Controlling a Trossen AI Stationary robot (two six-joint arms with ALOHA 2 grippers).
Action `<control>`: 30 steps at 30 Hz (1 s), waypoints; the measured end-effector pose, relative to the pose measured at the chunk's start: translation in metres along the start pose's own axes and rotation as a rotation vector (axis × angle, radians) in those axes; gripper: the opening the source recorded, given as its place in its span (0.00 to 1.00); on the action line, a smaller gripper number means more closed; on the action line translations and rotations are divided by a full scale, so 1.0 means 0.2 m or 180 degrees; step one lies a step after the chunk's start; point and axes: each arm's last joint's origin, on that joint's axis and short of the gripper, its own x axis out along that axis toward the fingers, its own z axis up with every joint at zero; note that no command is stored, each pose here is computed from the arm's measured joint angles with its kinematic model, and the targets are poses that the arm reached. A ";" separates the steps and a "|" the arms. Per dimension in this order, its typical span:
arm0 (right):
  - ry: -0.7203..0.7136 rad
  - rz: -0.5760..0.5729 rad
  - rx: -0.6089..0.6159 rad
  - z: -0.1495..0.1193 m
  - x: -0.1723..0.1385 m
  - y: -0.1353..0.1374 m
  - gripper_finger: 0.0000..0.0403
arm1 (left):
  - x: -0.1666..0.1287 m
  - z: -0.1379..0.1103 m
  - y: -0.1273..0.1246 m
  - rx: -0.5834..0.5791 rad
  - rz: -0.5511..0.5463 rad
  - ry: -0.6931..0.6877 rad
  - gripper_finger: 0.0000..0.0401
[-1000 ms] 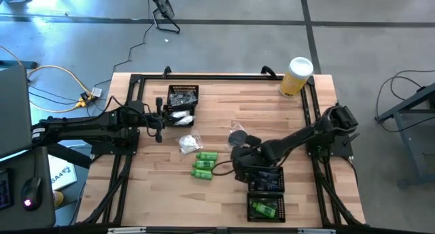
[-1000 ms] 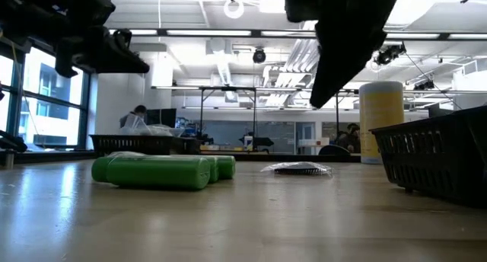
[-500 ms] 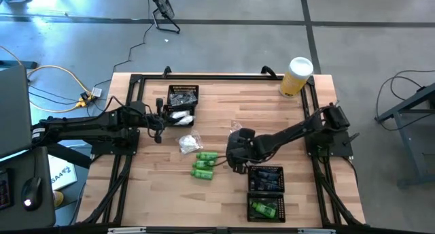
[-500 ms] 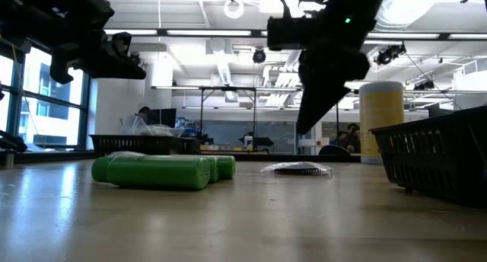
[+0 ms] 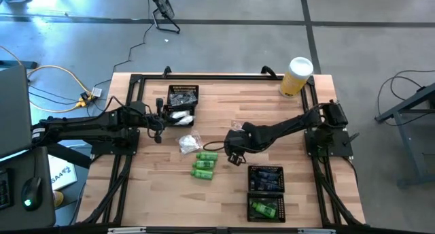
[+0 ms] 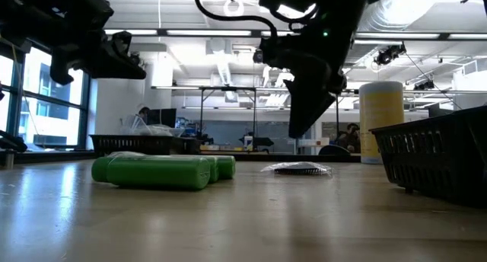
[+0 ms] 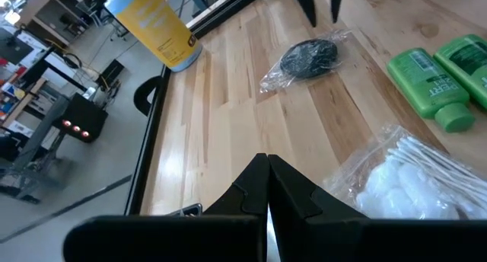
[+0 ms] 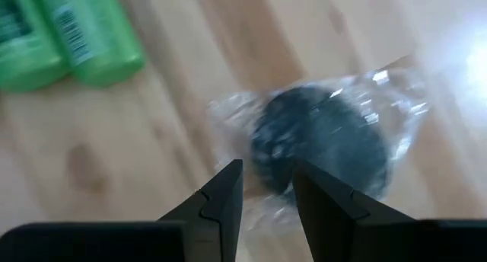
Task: Pick & Place Travel size toiletries
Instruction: Put the black hairbrush into the top black basket
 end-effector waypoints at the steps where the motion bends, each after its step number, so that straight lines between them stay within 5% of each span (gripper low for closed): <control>1: 0.0052 0.0070 0.0010 0.00 0.00 0.00 0.27 | 0.00 0.00 0.00 0.0036 0.0000 0.0000 0.00; 10: 0.0123 0.0230 -0.0347 -0.02 0.00 0.04 0.34 | 0.00 0.00 0.00 0.0134 0.0001 -0.0001 0.00; 19: -0.0039 -0.0239 -0.0597 -0.08 0.06 0.11 0.56 | 0.00 0.00 0.00 0.0133 -0.0009 0.0007 0.00; 30: 0.0015 -0.0433 -0.0776 -0.16 0.16 0.17 0.49 | 0.00 -0.01 -0.01 0.0131 -0.0055 0.0063 0.00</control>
